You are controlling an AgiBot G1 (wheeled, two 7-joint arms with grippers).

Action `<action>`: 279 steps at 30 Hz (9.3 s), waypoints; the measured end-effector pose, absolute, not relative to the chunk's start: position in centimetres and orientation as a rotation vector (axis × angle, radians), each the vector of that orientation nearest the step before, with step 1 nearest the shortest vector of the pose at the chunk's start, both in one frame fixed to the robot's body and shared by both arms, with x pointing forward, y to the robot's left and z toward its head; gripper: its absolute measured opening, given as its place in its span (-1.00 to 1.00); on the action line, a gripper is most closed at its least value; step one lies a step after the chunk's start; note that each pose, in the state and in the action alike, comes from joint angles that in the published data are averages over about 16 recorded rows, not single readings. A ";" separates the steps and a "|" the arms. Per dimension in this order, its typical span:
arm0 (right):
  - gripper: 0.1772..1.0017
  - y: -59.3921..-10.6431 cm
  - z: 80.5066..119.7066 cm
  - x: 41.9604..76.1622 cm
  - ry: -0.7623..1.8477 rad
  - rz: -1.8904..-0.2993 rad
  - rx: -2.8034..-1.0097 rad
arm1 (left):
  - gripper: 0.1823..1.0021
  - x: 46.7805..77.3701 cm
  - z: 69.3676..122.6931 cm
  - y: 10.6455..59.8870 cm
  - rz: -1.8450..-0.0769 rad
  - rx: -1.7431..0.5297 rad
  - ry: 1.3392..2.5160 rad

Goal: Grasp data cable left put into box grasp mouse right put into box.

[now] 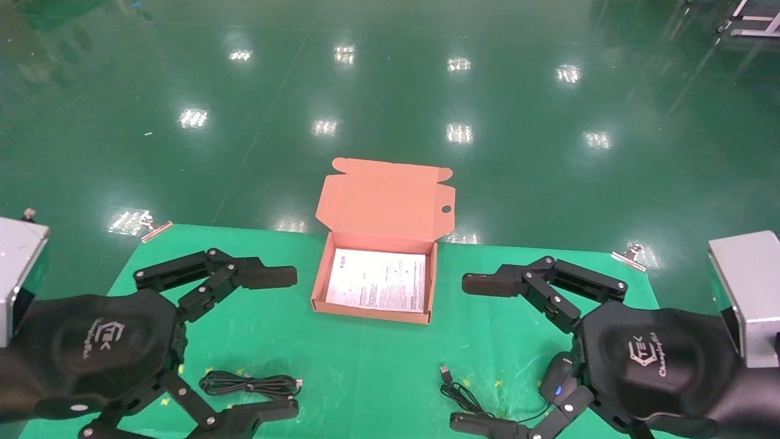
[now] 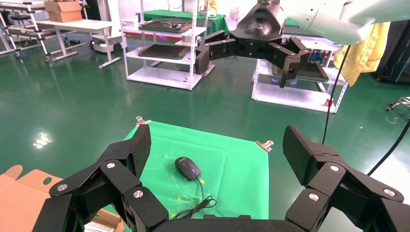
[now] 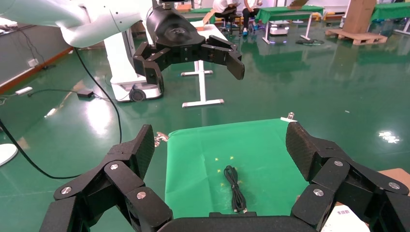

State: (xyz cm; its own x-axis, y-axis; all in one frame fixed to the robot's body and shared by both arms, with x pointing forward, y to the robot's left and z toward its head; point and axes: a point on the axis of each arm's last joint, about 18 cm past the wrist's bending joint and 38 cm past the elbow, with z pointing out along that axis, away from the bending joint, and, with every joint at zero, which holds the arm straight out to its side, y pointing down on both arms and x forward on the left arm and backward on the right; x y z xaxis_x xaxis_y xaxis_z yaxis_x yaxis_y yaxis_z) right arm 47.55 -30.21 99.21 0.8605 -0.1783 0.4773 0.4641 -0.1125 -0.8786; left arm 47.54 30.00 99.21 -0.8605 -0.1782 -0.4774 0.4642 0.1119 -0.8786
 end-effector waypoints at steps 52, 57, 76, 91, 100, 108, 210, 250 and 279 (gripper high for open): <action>1.00 -28.2 95.2 53.6 -0.575 -0.812 -2.299 | 1.00 54.9 93.7 31.6 -1.022 0.272 2.320; 1.00 -28.1 93.8 55.9 -0.675 -0.842 -2.507 | 1.00 57.7 92.1 31.9 -0.775 0.270 2.406; 1.00 -27.3 89.3 64.2 -0.515 -0.983 -2.800 | 1.00 67.4 87.7 31.7 -0.479 -0.019 2.483; 1.00 -25.5 85.3 68.1 -0.227 -0.871 -2.773 | 1.00 69.8 85.2 32.1 -0.597 -0.240 2.486; 1.00 -24.9 83.5 69.5 -0.141 -0.821 -2.778 | 1.00 70.0 84.2 32.7 -0.569 -0.251 2.498; 0.99 -24.9 82.6 70.1 -0.124 -0.814 -2.798 | 0.99 70.0 83.8 33.1 -0.546 -0.253 2.509; -0.88 -16.1 116.0 71.2 -0.083 -1.512 -1.997 | -0.93 71.9 112.0 34.1 -0.581 -0.151 1.749; -0.88 -13.5 98.8 75.1 0.222 -1.160 -2.130 | -0.94 71.1 111.0 37.9 -0.486 -0.331 1.759; -0.74 -13.9 98.7 75.1 0.174 -1.208 -2.113 | -0.94 71.1 110.3 37.0 -0.490 -0.310 1.765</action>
